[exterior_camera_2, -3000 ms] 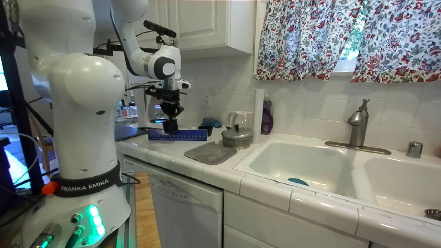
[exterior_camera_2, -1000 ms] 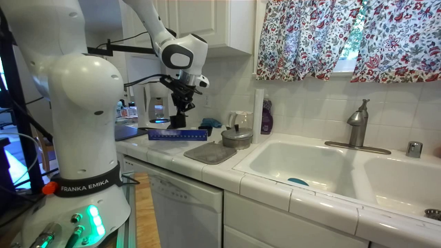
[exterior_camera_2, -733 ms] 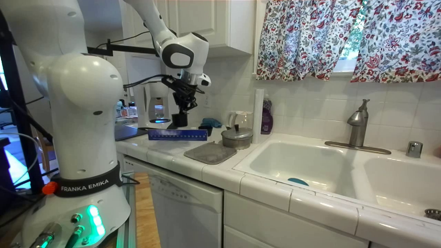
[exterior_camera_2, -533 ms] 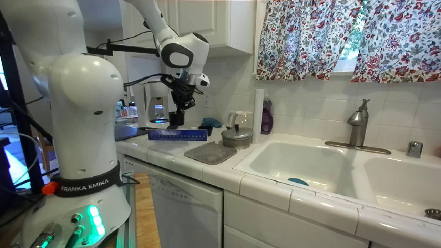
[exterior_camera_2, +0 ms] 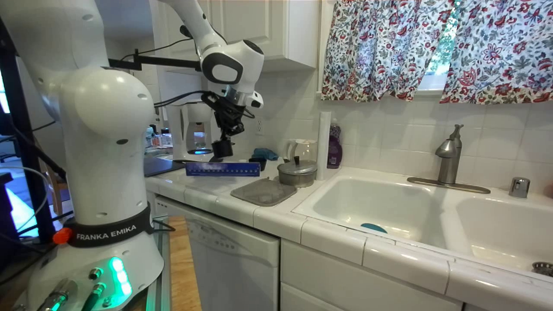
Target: Remove the green towel from the black pot
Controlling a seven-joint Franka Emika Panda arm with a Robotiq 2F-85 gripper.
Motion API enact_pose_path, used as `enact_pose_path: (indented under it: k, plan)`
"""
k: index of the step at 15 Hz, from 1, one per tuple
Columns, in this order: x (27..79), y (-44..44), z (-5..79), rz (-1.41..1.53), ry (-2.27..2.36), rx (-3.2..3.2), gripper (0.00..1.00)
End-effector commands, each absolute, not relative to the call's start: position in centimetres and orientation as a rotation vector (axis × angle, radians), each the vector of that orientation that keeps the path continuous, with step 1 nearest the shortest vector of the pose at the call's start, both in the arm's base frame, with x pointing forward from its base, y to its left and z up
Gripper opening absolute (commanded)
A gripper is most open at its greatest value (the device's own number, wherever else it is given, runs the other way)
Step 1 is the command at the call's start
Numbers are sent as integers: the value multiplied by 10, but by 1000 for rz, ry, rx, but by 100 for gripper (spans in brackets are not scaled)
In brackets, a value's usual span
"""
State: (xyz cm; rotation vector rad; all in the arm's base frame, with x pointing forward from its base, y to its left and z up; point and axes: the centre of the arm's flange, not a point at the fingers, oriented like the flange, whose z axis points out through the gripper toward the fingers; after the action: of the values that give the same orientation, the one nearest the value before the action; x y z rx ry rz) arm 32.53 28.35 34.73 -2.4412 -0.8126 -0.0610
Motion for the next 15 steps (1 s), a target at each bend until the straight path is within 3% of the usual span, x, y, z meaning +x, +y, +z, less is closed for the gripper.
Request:
enact_pose_path:
  k: [1, 5, 6, 8, 10, 12, 13, 15]
  plan:
    - [319, 278, 351, -59, -796, -2399, 1]
    - [329, 273, 339, -258, -820, -2557, 1]
    - [324, 274, 343, -88, -776, -2451, 1]
    - [332, 270, 337, -291, -829, -2579, 1]
    - [317, 275, 347, -74, -813, -2437, 1]
    - [328, 272, 337, -305, -840, -2595, 1]
    - [320, 275, 345, -91, -810, -2459, 1]
    - [328, 271, 333, -299, -832, -2602, 1]
